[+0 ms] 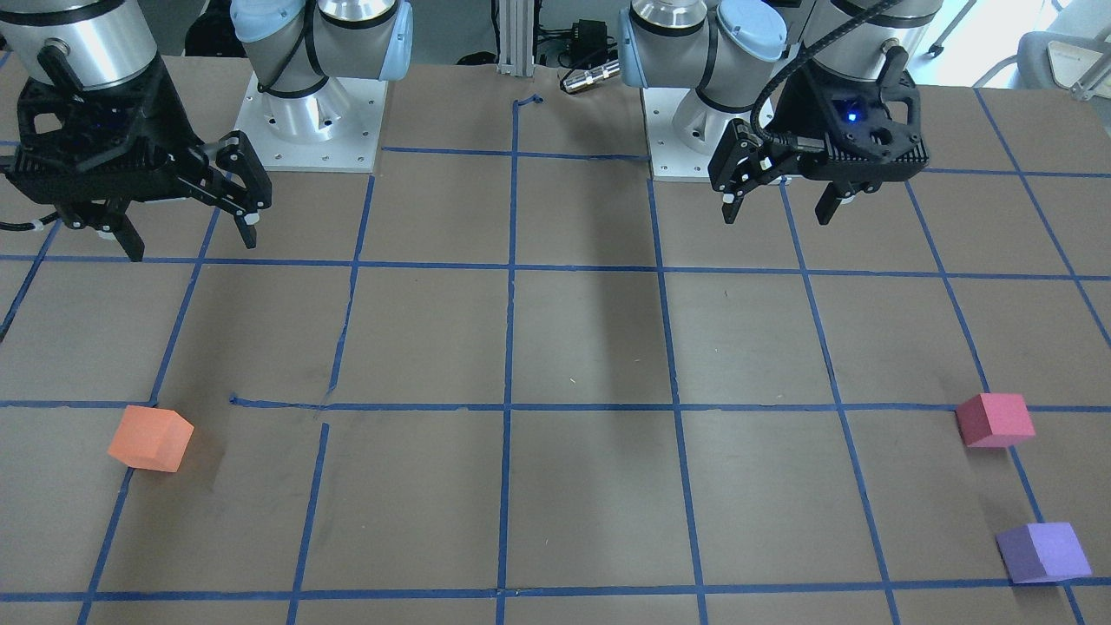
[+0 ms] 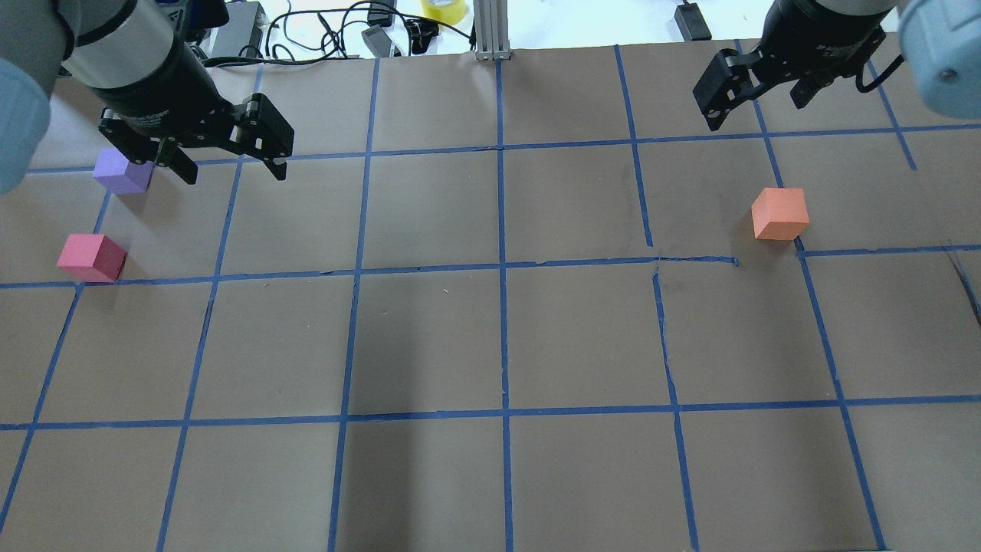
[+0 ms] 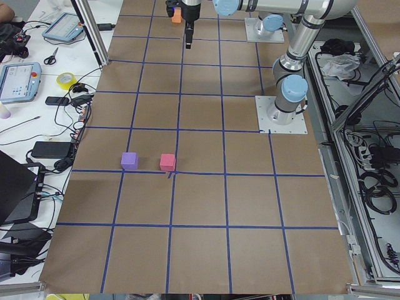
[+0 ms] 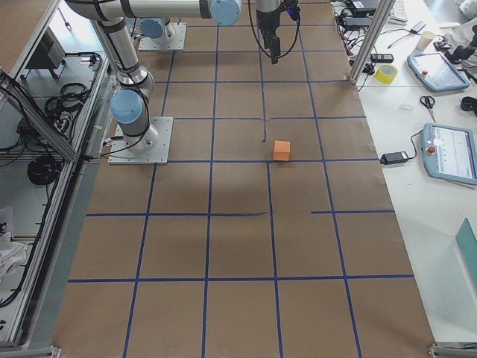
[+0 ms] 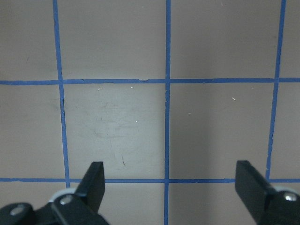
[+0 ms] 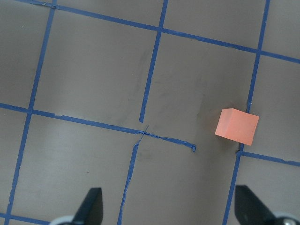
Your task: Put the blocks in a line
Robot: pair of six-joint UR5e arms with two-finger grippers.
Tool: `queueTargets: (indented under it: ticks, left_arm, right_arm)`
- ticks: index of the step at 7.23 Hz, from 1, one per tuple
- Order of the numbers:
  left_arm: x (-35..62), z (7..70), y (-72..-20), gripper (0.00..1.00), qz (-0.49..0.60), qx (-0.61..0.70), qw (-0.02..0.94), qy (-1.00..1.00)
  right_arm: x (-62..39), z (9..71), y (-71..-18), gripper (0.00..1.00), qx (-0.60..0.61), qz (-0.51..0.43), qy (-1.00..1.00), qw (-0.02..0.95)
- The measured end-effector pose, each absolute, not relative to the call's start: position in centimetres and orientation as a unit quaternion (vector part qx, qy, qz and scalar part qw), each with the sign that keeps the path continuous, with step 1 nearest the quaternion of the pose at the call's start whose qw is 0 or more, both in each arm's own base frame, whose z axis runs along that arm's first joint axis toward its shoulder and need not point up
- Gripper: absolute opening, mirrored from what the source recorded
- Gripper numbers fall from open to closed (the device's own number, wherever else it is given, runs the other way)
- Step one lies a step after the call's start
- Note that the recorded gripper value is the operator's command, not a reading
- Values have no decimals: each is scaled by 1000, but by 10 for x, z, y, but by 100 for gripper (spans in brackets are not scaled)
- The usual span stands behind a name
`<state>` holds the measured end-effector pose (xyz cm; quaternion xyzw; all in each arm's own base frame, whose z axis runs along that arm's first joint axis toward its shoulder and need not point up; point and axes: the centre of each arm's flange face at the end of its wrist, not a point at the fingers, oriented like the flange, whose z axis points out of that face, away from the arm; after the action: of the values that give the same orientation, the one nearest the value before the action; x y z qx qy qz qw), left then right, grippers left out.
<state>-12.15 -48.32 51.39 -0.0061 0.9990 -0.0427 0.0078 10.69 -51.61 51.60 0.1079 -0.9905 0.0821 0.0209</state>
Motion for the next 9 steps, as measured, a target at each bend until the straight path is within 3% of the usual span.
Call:
queueTargets:
  ticks: [9]
  left_arm:
    - [-121,515,-483,100,-44,-5,8,999]
  right_arm:
    - [105,512,-516,100,107,78,-991,20]
